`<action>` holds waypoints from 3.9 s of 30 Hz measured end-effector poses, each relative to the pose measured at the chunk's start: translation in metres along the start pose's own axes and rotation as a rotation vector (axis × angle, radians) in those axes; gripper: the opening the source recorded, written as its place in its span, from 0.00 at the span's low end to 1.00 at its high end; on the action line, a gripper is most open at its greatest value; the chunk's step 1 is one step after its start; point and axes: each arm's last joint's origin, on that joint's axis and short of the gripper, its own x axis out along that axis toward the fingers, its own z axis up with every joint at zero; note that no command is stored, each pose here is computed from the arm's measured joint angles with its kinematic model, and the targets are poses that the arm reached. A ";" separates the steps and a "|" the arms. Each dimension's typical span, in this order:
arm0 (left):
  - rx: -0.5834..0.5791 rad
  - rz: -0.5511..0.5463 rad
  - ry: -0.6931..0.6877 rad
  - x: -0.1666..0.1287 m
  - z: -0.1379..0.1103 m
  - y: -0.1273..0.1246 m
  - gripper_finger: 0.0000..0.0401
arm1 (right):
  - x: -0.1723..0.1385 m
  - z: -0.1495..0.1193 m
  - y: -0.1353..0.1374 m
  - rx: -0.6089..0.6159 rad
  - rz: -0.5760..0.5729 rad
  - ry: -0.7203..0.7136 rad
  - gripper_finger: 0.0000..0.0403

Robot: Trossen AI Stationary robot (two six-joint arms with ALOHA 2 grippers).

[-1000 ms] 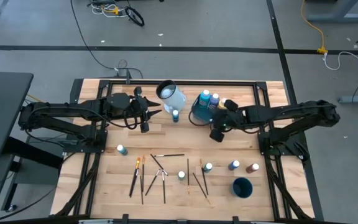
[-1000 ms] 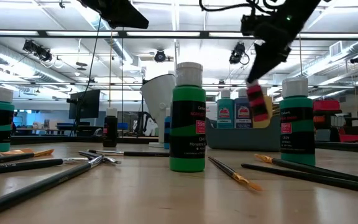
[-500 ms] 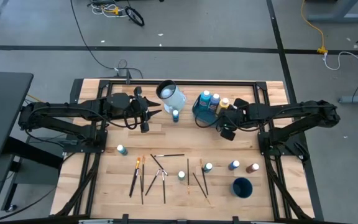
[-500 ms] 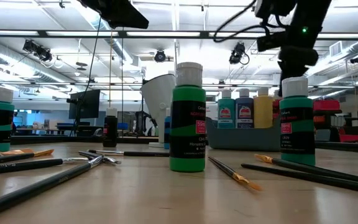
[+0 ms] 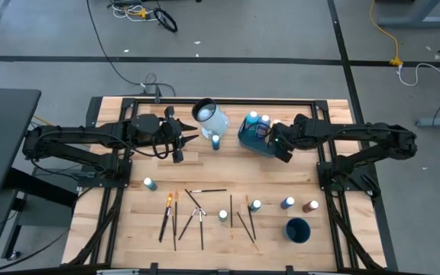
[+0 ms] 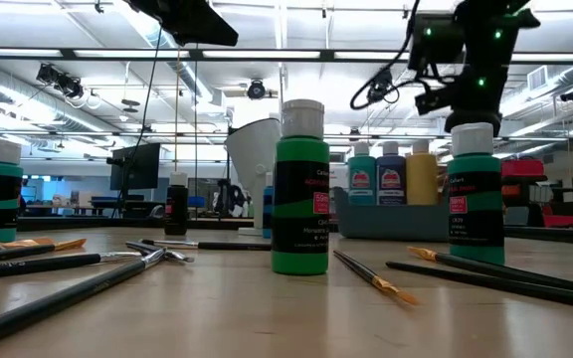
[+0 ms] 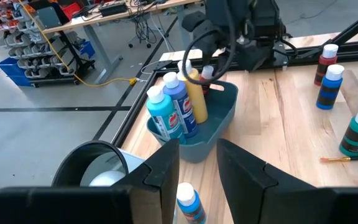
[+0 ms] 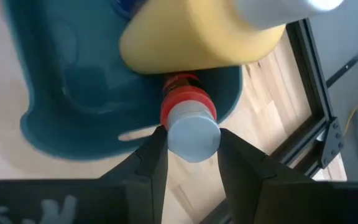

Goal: Pick & Place Paint Supplies
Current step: Put the pink paint bottle into the blue bin, then put the dark green paint bottle into the blue bin

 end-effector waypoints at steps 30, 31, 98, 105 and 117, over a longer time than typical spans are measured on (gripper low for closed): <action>0.001 0.000 0.000 0.000 0.000 0.000 0.29 | -0.010 0.016 -0.028 -0.059 -0.149 -0.034 0.49; 0.001 0.000 0.000 0.000 0.000 0.000 0.29 | -0.017 0.018 -0.029 -0.057 -0.147 -0.036 0.49; -0.104 -0.001 0.049 0.000 -0.005 -0.001 0.29 | -0.054 0.002 0.172 -0.729 0.791 -0.371 0.54; -0.100 0.003 0.050 0.000 -0.005 0.000 0.29 | -0.051 0.003 0.175 -0.730 0.792 -0.370 0.41; -0.087 0.022 0.052 0.000 -0.005 0.000 0.29 | -0.070 0.011 0.165 -0.671 0.738 -0.502 0.28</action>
